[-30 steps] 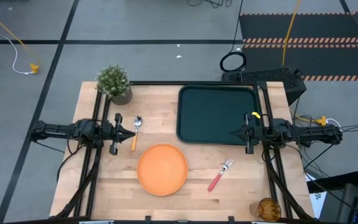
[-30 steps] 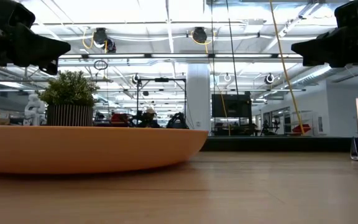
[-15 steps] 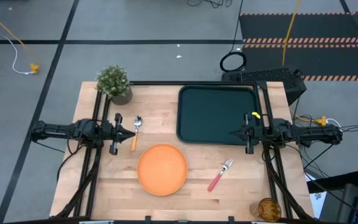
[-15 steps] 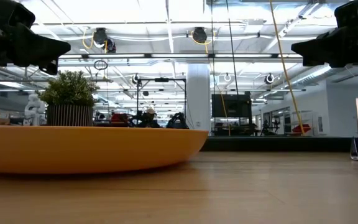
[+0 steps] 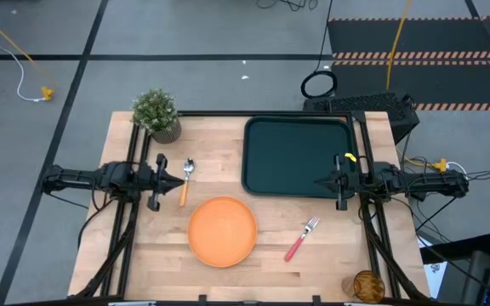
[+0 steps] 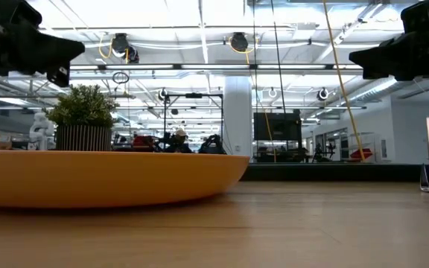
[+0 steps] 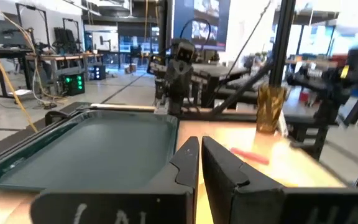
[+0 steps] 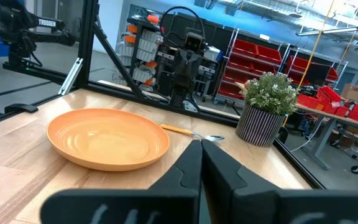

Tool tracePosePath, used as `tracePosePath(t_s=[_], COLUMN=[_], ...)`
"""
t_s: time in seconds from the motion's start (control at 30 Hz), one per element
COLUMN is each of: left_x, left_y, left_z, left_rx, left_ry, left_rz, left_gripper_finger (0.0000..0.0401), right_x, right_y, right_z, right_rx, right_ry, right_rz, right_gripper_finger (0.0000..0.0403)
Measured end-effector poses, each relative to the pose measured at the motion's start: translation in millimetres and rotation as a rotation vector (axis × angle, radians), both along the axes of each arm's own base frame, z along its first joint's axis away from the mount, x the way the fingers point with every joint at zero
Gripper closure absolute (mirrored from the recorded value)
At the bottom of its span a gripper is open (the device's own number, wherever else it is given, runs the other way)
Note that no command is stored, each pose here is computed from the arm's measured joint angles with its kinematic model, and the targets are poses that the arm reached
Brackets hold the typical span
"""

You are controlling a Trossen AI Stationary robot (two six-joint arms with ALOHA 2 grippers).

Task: Pick and place plate/cup/fork/spoon on tray
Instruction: Put the brown cup on the top right of the black tray

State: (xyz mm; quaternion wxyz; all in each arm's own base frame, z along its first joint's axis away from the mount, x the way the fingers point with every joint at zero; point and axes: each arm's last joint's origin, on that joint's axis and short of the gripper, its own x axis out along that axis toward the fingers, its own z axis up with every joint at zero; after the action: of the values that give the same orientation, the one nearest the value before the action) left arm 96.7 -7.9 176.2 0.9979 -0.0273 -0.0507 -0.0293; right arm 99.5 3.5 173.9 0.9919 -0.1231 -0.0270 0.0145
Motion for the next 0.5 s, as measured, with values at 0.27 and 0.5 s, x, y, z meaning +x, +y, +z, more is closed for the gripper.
tracePosePath(t_s=[0.27, 0.5], left_x=[-8.1, -13.3], left_y=[-1.5, -4.2], left_z=[29.6, 51.4], left_rx=[-0.062, -0.04], left_ry=[-0.314, -0.393], left_rz=[-0.074, -0.129], left_gripper_finger=[0.0377, 0.0377], right_x=[0.0, 0.0], right_y=[0.0, 0.0], right_z=[0.0, 0.0], right_rx=[0.0, 0.0], right_ry=[0.0, 0.0], right_rz=[0.0, 0.0], right_gripper_finger=[0.0403, 0.0403])
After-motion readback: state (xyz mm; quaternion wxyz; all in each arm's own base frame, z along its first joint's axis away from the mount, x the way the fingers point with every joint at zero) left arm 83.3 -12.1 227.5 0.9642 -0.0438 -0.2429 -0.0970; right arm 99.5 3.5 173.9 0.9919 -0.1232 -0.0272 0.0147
